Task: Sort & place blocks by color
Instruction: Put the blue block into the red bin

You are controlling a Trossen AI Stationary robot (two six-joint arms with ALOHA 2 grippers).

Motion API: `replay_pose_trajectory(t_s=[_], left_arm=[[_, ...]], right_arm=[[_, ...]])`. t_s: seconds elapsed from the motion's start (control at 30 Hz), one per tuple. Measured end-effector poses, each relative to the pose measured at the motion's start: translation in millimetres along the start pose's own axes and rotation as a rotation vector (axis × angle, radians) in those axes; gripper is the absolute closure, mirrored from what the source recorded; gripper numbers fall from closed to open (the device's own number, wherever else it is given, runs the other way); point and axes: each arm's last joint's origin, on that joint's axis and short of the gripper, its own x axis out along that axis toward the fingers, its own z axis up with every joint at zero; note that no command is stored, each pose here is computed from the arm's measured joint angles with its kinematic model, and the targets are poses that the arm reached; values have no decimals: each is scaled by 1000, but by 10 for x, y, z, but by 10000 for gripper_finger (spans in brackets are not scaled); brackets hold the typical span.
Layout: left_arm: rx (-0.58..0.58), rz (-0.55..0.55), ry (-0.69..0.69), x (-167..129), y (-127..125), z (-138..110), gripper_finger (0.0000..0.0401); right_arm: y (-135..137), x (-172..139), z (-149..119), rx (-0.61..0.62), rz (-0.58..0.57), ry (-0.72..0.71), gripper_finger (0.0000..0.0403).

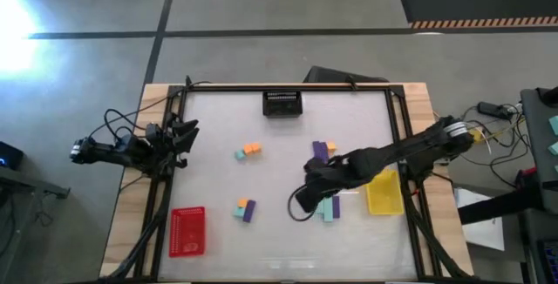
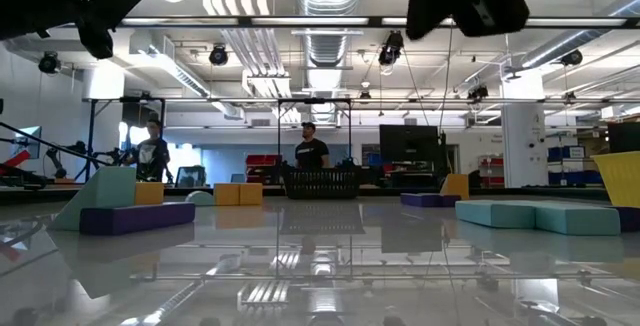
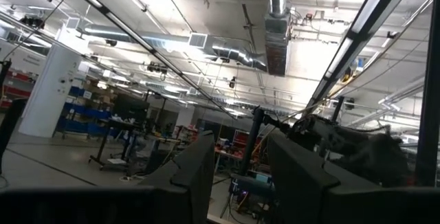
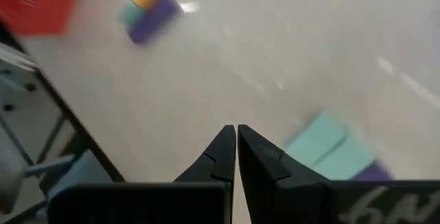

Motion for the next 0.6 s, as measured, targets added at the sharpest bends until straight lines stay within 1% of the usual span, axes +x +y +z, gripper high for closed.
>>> replay_pose_trajectory(t_s=[0.13,0.3,0.5,0.6], left_arm=[[3,0,7,4,-2,-9,281],[4,-1,9,6,-4,-12,281],[4,-1,9,6,-4,-12,281],[3,-1,7,6,-4,-9,281]], right_arm=[[42,275,-37,48,-48,116,394],[10,590,-110,110,-133,185,394],[-92,811,-221,193,-286,229,393],[-113,858,-243,199,-312,254,381]])
